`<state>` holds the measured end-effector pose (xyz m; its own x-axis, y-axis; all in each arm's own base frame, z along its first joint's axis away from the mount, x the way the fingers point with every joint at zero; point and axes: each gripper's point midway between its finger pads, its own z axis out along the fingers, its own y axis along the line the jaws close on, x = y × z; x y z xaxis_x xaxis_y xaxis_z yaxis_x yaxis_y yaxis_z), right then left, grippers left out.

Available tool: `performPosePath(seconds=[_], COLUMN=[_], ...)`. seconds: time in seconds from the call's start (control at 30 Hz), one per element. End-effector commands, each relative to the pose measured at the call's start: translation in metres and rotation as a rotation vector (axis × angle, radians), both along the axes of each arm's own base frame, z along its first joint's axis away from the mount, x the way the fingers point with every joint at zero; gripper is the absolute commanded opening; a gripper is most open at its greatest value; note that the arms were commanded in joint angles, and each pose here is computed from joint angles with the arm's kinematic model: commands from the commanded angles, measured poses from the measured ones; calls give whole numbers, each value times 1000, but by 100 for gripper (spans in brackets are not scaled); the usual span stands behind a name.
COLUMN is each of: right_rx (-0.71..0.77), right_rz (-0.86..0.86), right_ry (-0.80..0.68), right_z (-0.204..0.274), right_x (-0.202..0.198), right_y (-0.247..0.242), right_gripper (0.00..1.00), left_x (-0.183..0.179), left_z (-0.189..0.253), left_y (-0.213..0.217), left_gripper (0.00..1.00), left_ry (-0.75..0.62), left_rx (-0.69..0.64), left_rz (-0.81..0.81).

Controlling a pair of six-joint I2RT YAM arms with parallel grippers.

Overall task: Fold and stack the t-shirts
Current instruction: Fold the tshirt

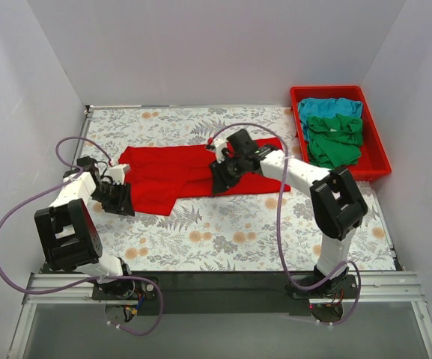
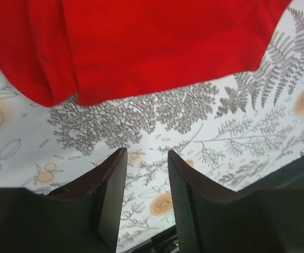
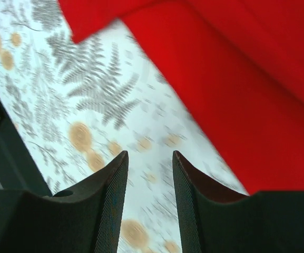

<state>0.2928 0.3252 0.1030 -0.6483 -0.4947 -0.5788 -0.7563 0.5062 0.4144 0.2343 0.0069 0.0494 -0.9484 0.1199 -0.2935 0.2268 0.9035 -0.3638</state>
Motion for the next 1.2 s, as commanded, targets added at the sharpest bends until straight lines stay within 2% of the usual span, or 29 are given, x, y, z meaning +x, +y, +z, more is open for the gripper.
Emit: performPosePath(seconds=[0.0, 0.23, 0.63, 1.17], right_rx=[120, 124, 105, 53], right_rz=[-32, -47, -40, -103], right_ry=[-11, 31, 80, 143], right_z=[9, -26, -56, -95], right_x=[-9, -39, -63, -78], right_y=[56, 108, 156, 174], right_gripper=[47, 52, 55, 58], left_x=[23, 45, 48, 33], left_z=[-6, -27, -38, -40], left_y=[11, 29, 22, 13], left_gripper=[36, 36, 39, 23], left_ry=[-76, -103, -127, -122], left_rx=[44, 111, 77, 48], left_rz=[45, 76, 51, 6])
